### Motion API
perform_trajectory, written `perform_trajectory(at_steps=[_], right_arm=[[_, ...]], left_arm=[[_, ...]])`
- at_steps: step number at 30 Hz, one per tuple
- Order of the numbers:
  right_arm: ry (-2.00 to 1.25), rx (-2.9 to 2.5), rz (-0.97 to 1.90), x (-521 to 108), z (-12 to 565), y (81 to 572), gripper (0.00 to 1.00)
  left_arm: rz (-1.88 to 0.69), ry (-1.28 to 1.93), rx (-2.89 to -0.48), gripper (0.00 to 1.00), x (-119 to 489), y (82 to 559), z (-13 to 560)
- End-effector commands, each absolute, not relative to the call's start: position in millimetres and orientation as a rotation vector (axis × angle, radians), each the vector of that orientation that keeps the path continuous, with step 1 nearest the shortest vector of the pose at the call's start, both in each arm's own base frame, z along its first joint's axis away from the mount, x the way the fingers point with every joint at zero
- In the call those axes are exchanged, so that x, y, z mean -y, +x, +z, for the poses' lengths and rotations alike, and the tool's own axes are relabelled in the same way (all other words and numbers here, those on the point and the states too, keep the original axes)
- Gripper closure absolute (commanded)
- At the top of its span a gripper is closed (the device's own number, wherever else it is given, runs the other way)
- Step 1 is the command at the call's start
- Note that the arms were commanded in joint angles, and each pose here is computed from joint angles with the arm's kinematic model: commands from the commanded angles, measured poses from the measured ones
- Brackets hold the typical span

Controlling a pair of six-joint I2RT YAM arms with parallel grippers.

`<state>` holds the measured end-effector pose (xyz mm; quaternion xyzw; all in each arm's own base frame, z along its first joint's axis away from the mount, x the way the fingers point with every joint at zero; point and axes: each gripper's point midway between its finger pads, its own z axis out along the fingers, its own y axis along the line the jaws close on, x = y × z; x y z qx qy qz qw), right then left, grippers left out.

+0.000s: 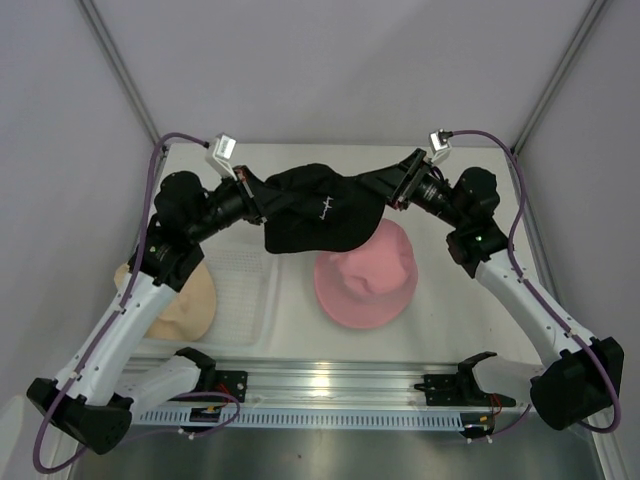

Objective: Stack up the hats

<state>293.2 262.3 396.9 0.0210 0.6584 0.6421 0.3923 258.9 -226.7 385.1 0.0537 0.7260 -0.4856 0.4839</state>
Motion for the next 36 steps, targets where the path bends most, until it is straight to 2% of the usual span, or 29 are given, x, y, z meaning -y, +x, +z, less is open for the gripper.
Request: perform_trajectory(at_steps=[1, 2, 5, 7, 9, 10, 12, 13, 14, 20, 21, 22, 23, 24, 26, 27, 29, 36], right_arm=[[-0.013, -1.579, 1.687, -266, 427, 277, 0.55], [-0.024, -1.571, 1.694, -267, 430, 274, 0.71], [-0.052, -1.557, 1.657, -265, 432, 272, 1.00], [-0.075, -1.551, 1.621, -263, 435, 269, 1.00], [-0.123, -1.519, 1.580, -260, 440, 266, 1.00], [-0.153, -1.491, 1.568, -257, 446, 259, 1.00], [-0.175, -1.468, 1.512, -252, 451, 255, 1.00], [-0.157, -1.491, 1.493, -249, 447, 256, 1.00], [-0.145, -1.479, 1.479, -244, 452, 251, 1.00], [0.090, -1.504, 1.434, -222, 440, 255, 1.00], [0.111, -1.501, 1.446, -221, 439, 255, 1.00], [0.123, -1.481, 1.465, -220, 441, 254, 1.00], [0.167, -1.496, 1.503, -221, 433, 255, 1.00], [0.177, -1.480, 1.529, -221, 433, 251, 1.00], [0.197, -1.444, 1.583, -221, 429, 250, 1.00], [0.199, -1.436, 1.589, -220, 427, 249, 1.00], [0.189, -1.430, 1.585, -219, 424, 245, 1.00], [0.192, -1.529, 1.439, -207, 386, 239, 1.00]], left_arm=[[-1.175, 0.224, -1.704, 0.99, 233, 258, 398], [-1.182, 0.237, -1.709, 0.99, 234, 258, 395], [-1.213, 0.312, -1.715, 0.99, 242, 253, 391], [-1.201, 0.334, -1.728, 0.98, 241, 251, 389], [-1.172, 0.349, -1.746, 0.91, 237, 246, 387], [-1.159, 0.349, -1.749, 0.69, 234, 243, 386], [-1.086, 0.294, -1.766, 0.36, 222, 246, 378], [-1.052, 0.255, -1.757, 0.13, 213, 242, 380], [-1.017, 0.212, -1.745, 0.03, 205, 243, 381], [-0.821, -0.261, -1.722, 0.01, 146, 264, 357], [-0.786, -0.329, -1.757, 0.01, 140, 269, 330], [-0.797, -0.372, -1.749, 0.00, 138, 270, 326], [-0.824, -0.414, -1.733, 0.01, 136, 269, 323], [-0.856, -0.489, -1.772, 0.01, 140, 274, 281], [-0.983, -0.534, -1.751, 0.02, 151, 273, 266], [-1.067, -0.508, -1.652, 0.03, 158, 277, 279], [-1.171, -0.491, -1.630, 0.07, 170, 275, 283], [-1.410, -0.529, -1.706, 0.08, 203, 274, 260]])
